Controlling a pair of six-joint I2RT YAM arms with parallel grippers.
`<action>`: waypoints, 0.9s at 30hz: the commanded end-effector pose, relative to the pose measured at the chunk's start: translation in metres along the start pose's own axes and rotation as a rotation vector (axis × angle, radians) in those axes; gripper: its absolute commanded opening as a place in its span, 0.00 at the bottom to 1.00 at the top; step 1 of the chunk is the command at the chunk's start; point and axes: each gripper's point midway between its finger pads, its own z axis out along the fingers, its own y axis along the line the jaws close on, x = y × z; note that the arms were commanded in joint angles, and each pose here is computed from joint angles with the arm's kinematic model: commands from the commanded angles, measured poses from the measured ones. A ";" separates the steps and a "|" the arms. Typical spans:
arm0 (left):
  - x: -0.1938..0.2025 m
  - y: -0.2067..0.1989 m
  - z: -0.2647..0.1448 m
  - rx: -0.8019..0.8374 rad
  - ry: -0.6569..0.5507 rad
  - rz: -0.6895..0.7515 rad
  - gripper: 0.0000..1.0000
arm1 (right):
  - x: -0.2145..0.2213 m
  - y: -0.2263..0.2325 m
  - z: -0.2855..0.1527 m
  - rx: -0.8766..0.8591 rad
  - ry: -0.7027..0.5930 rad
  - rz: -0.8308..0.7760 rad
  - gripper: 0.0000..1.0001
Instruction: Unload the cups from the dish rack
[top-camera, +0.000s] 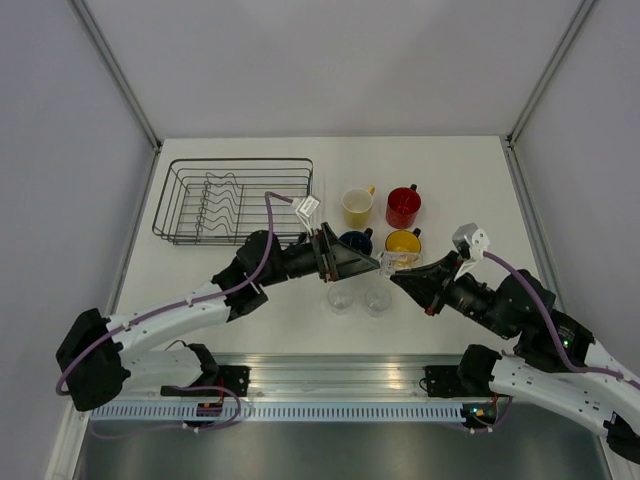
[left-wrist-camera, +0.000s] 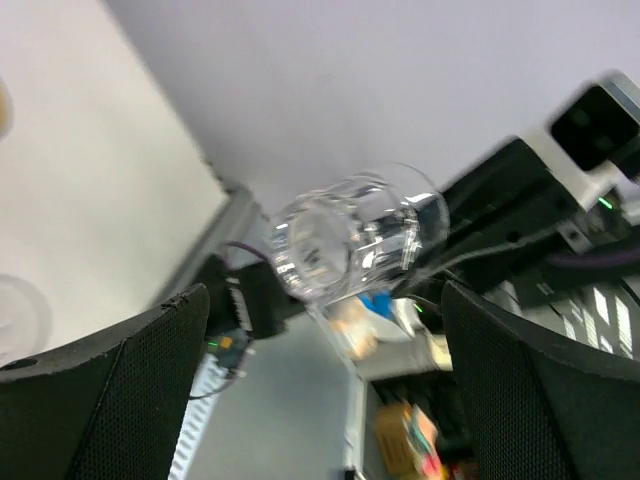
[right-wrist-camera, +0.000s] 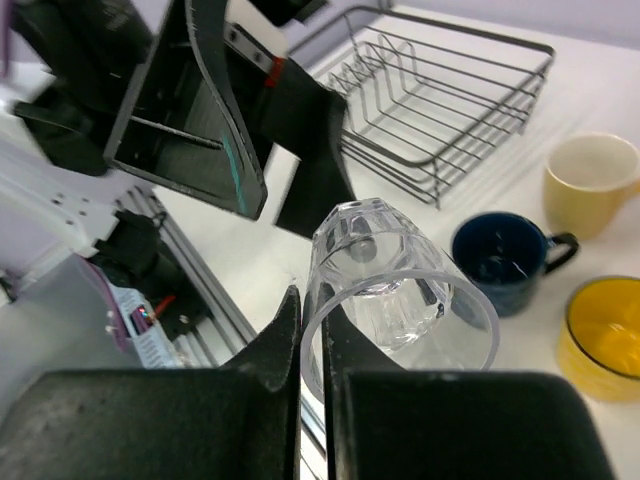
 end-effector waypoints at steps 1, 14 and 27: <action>-0.029 0.048 -0.029 -0.358 -0.141 0.147 1.00 | -0.002 -0.025 -0.011 0.140 0.034 -0.042 0.00; -0.069 0.052 -0.176 -0.827 -0.357 0.436 1.00 | 0.071 -0.097 0.005 0.617 0.426 -0.080 0.01; -0.059 0.065 -0.240 -1.050 -0.192 0.658 1.00 | 0.146 -0.127 0.005 0.766 0.738 -0.004 0.00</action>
